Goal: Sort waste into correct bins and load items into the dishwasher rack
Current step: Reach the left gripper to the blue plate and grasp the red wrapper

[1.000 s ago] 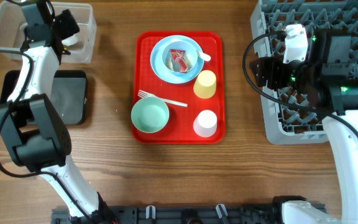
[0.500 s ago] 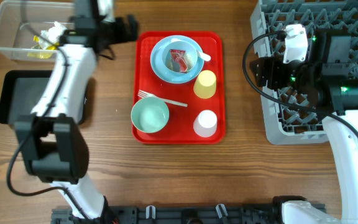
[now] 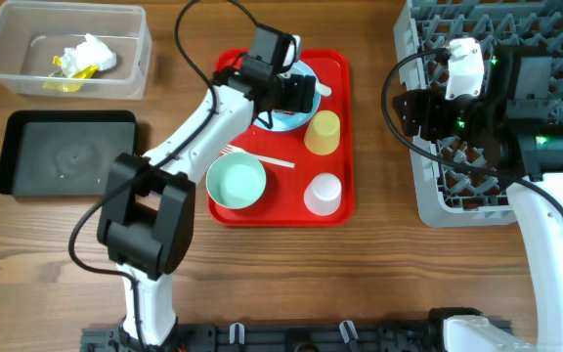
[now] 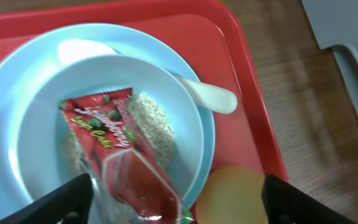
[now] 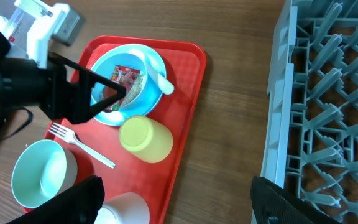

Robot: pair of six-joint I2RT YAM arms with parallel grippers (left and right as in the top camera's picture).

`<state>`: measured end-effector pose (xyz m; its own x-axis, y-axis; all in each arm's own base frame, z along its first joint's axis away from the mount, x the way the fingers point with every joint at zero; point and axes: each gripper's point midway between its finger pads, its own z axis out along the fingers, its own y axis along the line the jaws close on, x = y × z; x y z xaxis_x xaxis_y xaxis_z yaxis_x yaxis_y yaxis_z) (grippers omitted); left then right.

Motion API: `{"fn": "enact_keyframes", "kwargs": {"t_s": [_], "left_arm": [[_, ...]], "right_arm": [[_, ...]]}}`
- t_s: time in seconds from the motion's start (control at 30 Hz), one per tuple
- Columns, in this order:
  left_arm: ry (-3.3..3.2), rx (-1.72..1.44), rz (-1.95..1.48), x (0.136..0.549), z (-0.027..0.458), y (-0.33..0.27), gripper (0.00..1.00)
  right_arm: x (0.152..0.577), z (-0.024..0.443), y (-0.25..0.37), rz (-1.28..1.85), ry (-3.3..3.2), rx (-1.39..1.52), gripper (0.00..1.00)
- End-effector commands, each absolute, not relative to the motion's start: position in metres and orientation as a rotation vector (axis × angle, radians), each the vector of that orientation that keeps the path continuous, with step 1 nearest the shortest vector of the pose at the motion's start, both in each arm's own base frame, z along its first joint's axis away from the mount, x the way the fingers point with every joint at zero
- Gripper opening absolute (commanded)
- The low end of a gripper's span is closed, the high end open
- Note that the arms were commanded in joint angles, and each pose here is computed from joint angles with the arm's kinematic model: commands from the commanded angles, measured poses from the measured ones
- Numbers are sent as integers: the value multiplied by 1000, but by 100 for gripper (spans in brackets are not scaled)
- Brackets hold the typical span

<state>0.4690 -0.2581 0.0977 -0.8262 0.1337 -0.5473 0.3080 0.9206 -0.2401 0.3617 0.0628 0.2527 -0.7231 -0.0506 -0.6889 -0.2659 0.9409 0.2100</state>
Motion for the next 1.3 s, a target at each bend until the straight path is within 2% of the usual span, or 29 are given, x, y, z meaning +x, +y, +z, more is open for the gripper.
{"fn": "enact_keyframes", "kwargs": {"t_s": [0.0, 0.17, 0.53, 0.77, 0.8, 0.87, 1.1, 1.27], "left_arm": [[2565, 273, -378, 469, 82, -259, 79], [2605, 145, -321, 473, 64, -249, 78], [2604, 63, -289, 478, 56, -244, 50], [2618, 54, -260, 482, 36, -241, 42], [2608, 50, -262, 484, 37, -241, 32], [2578, 42, -272, 491, 42, -241, 6], [2507, 37, -310, 500, 67, -245, 4], [2444, 34, -342, 492, 123, -241, 4]], "right_arm": [[366, 256, 59, 370, 2361, -196, 80], [364, 254, 59, 370, 2370, -196, 80], [364, 254, 59, 371, 2373, -197, 80], [363, 253, 59, 372, 2377, -195, 80], [363, 253, 59, 372, 2378, -195, 80], [363, 253, 59, 373, 2379, -196, 80], [363, 253, 59, 372, 2379, -195, 80], [363, 253, 59, 371, 2379, -196, 80]]}}
